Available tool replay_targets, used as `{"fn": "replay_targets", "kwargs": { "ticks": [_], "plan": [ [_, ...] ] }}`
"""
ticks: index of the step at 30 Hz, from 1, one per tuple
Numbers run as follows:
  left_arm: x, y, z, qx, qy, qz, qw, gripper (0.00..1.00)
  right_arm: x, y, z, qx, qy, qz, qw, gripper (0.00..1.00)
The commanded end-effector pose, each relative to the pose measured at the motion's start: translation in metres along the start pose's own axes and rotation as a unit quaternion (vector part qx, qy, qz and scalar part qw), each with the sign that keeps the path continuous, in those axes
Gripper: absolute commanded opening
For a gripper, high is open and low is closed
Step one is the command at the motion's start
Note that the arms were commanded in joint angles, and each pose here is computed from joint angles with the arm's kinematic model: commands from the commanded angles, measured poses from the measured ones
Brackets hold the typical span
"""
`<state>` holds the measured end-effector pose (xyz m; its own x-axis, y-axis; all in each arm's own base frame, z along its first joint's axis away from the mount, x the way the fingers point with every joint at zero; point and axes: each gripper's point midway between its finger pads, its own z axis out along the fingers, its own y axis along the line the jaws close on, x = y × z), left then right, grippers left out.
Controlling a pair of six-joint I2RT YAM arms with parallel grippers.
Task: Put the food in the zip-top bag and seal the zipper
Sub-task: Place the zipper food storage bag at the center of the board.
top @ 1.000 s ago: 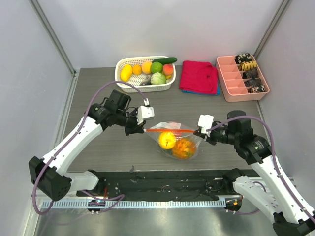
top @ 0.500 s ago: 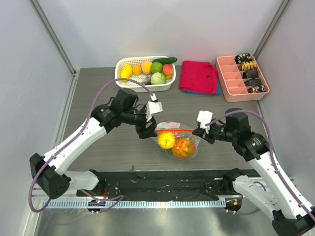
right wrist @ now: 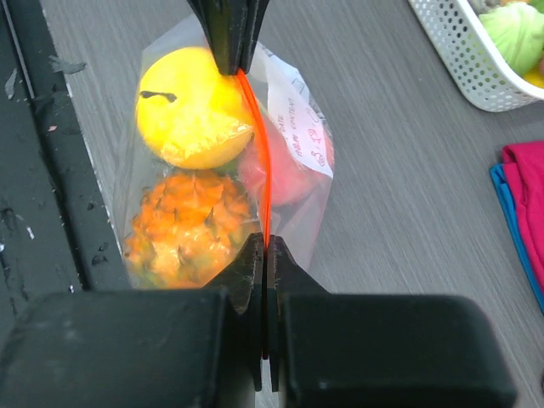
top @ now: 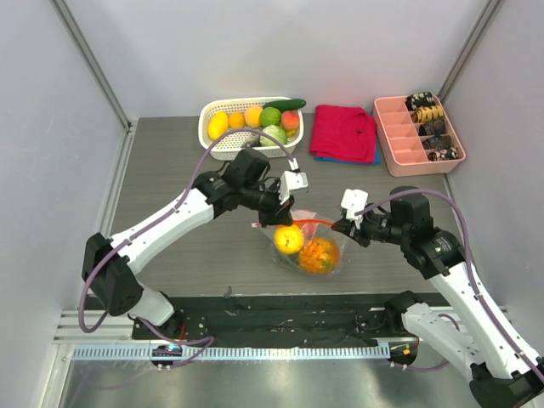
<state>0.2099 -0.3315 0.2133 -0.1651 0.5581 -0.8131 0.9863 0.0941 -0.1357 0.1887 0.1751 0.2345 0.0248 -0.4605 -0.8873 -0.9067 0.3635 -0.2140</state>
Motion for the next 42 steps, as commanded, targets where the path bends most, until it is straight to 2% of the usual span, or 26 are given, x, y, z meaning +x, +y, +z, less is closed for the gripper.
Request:
{"fn": "replay_targets", "kwargs": {
  "ticks": [1, 4, 8, 10, 14, 18, 19, 23, 26, 27, 28, 30, 32, 37, 39, 40, 41, 42],
  "plan": [
    [-0.027, -0.003, -0.008, 0.019, -0.019, -0.003, 1.0, 0.0, -0.02, -0.02, 0.002, 0.04, -0.033, -0.005, 0.999, 0.01],
    [-0.038, 0.005, -0.016, 0.008, -0.03, 0.003, 1.0, 0.0, -0.023, -0.031, 0.006, 0.061, -0.042, 0.002, 0.997, 0.01],
    [-0.05, 0.034, -0.035, -0.045, -0.046, 0.022, 0.998, 0.0, -0.034, -0.055, 0.013, 0.097, -0.053, -0.011, 0.994, 0.01],
    [-0.06, 0.054, -0.048, -0.076, -0.056, 0.029, 0.995, 0.0, -0.042, -0.063, 0.019, 0.098, -0.064, -0.027, 0.993, 0.01],
    [-0.068, 0.068, -0.056, -0.088, -0.051, 0.056, 0.993, 0.0, -0.058, -0.084, 0.032, 0.105, -0.078, -0.078, 0.988, 0.01],
    [-0.047, 0.071, -0.047, -0.092, -0.032, 0.049, 0.994, 0.0, -0.05, -0.087, 0.054, 0.074, -0.073, -0.092, 0.99, 0.01],
    [-0.025, 0.074, -0.038, -0.093, -0.013, 0.035, 0.995, 0.0, -0.048, -0.086, 0.057, 0.07, -0.076, -0.091, 0.99, 0.01],
    [0.019, 0.061, -0.021, -0.071, 0.008, -0.002, 0.997, 0.0, -0.011, -0.057, 0.069, 0.014, -0.053, -0.068, 0.996, 0.02],
    [0.042, 0.041, -0.01, -0.04, 0.02, -0.048, 0.998, 0.0, 0.01, -0.024, 0.061, -0.034, -0.029, -0.029, 0.999, 0.32],
    [0.042, 0.031, -0.008, -0.028, 0.018, -0.049, 0.998, 0.0, 0.012, -0.014, 0.057, -0.048, -0.029, -0.012, 0.998, 0.53],
    [0.051, 0.022, -0.004, -0.018, 0.023, -0.067, 0.997, 0.0, 0.017, -0.005, 0.054, -0.053, -0.02, 0.026, 0.998, 0.61],
    [0.044, 0.01, -0.001, -0.011, 0.009, -0.066, 0.998, 0.0, 0.015, 0.005, 0.042, -0.048, -0.025, 0.044, 0.998, 0.81],
    [0.045, 0.001, 0.005, -0.006, 0.002, -0.078, 0.997, 0.0, 0.008, 0.011, 0.027, -0.032, -0.035, 0.071, 0.996, 0.87],
    [0.052, -0.016, 0.012, 0.018, 0.01, -0.116, 0.993, 0.0, -0.009, 0.004, 0.005, 0.023, -0.044, 0.122, 0.991, 0.91],
    [0.058, -0.025, 0.008, 0.029, 0.025, -0.123, 0.992, 0.29, -0.014, -0.002, 0.001, 0.043, -0.042, 0.153, 0.986, 0.92],
    [0.051, -0.028, 0.001, 0.032, 0.02, -0.116, 0.993, 0.39, -0.013, -0.005, 0.0, 0.053, -0.036, 0.167, 0.984, 0.92],
    [0.049, -0.032, -0.005, 0.034, 0.024, -0.114, 0.993, 0.59, -0.014, -0.012, -0.002, 0.075, -0.032, 0.177, 0.981, 0.92],
    [0.051, -0.038, -0.012, 0.036, 0.033, -0.114, 0.992, 0.73, -0.013, -0.014, -0.002, 0.082, -0.027, 0.194, 0.977, 0.93]
  ]
}}
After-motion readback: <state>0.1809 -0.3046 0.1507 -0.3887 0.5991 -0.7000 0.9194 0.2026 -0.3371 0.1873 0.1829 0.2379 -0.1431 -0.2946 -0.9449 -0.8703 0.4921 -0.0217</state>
